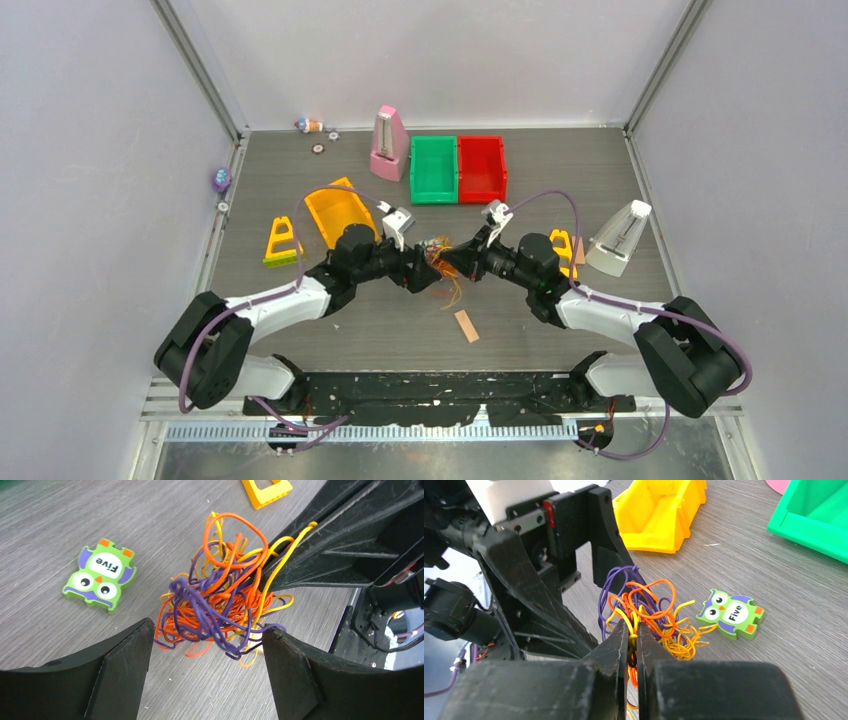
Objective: Untangle the cables
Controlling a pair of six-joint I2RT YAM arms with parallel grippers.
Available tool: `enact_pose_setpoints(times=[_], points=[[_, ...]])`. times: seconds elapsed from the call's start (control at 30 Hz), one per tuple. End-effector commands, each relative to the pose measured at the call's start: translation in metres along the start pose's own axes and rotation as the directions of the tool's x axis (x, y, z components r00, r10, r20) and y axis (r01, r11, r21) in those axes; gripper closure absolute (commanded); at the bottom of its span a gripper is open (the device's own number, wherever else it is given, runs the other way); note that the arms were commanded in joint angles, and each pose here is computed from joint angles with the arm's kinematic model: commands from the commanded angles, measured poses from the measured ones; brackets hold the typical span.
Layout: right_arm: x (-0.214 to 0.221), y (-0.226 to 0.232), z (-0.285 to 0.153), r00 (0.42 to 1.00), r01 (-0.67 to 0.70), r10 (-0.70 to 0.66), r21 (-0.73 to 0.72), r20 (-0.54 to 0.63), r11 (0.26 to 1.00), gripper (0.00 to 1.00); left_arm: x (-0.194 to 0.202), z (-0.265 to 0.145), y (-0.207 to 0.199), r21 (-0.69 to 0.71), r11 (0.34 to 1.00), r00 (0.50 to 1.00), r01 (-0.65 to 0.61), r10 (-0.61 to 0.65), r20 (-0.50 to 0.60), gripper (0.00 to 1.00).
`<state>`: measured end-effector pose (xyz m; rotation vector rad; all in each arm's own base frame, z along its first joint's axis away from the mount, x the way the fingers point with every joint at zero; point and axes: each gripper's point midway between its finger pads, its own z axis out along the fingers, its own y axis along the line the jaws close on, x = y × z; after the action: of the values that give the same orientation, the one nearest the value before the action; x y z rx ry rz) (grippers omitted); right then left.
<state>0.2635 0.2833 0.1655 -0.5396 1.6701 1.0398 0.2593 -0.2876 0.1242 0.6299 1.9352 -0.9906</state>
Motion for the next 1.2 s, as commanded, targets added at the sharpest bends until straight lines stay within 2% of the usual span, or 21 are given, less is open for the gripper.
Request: enact_pose_setpoints(times=[0.0, 0.27, 0.33, 0.37, 0.5, 0.53, 0.63, 0.7, 0.77, 0.8, 0.83, 0.87, 0.97, 1.03, 1.17], points=[[-0.029, 0.023, -0.005, 0.995, 0.019, -0.008, -0.102, 0.102, 0.995, 0.95, -0.011, 0.008, -0.008, -0.015, 0.995, 0.995, -0.102, 0.102, 0.013, 0.19], [-0.028, 0.05, -0.005, 0.995, 0.001, 0.024, -0.261, 0.093, 0.965, 0.95, -0.021, 0.018, 0.011, -0.132, 0.989, 0.996, -0.071, 0.078, 0.046, 0.09], [-0.027, 0.052, -0.005, 0.996, -0.001, 0.027, -0.276, 0.089, 0.961, 0.95, -0.023, 0.022, 0.012, -0.13, 0.989, 0.996, -0.071, 0.078, 0.046, 0.12], [-0.029, 0.053, -0.006, 0.995, 0.003, 0.024, -0.278, 0.094, 0.961, 0.95, -0.023, 0.024, 0.011, -0.123, 0.99, 0.996, -0.071, 0.076, 0.036, 0.19], [-0.032, 0.05, -0.01, 0.993, 0.021, 0.007, -0.244, 0.116, 0.969, 0.95, -0.015, 0.027, 0.02, -0.17, 0.984, 0.999, -0.053, 0.051, -0.016, 0.9], [-0.032, 0.044, -0.01, 0.992, 0.019, 0.007, -0.212, 0.123, 0.977, 0.95, -0.016, 0.026, 0.024, -0.193, 0.98, 0.999, -0.051, 0.048, -0.02, 1.0], [-0.038, 0.027, -0.018, 0.986, 0.038, -0.022, -0.092, 0.168, 0.995, 0.95, -0.016, 0.019, 0.039, -0.287, 0.957, 0.999, -0.04, 0.036, -0.019, 1.0], [-0.042, 0.005, -0.026, 0.978, 0.031, -0.04, 0.046, 0.203, 0.998, 0.95, -0.017, 0.011, 0.048, -0.346, 0.938, 1.0, -0.028, 0.031, 0.001, 1.0], [-0.05, -0.029, -0.042, 0.964, -0.01, -0.06, 0.257, 0.26, 0.966, 0.95, -0.021, 0.0, 0.063, -0.435, 0.9, 0.999, -0.017, 0.035, 0.033, 1.0], [-0.054, -0.038, -0.05, 0.958, -0.025, -0.069, 0.318, 0.28, 0.948, 0.95, -0.021, -0.004, 0.067, -0.458, 0.889, 0.999, -0.011, 0.033, 0.04, 1.0], [-0.054, -0.059, -0.062, 0.949, -0.062, -0.079, 0.428, 0.304, 0.901, 0.95, -0.022, -0.008, 0.07, -0.476, 0.879, 0.998, -0.004, 0.033, 0.052, 1.0], [-0.054, -0.066, -0.07, 0.947, -0.087, -0.076, 0.475, 0.313, 0.876, 0.95, -0.022, -0.012, 0.073, -0.494, 0.87, 0.998, 0.002, 0.032, 0.06, 1.0], [-0.048, -0.105, -0.1, 0.934, -0.182, -0.088, 0.671, 0.347, 0.719, 0.95, -0.025, -0.027, 0.085, -0.563, 0.825, 0.995, 0.044, 0.015, 0.1, 1.0], [-0.045, -0.119, -0.112, 0.931, -0.217, -0.089, 0.733, 0.354, 0.645, 0.95, -0.026, -0.036, 0.092, -0.594, 0.801, 0.992, 0.072, 0.003, 0.124, 1.0], [-0.036, -0.131, -0.111, 0.946, -0.212, -0.078, 0.783, 0.314, 0.584, 0.95, -0.026, -0.053, 0.104, -0.646, 0.755, 0.987, 0.111, -0.008, 0.161, 1.0]])
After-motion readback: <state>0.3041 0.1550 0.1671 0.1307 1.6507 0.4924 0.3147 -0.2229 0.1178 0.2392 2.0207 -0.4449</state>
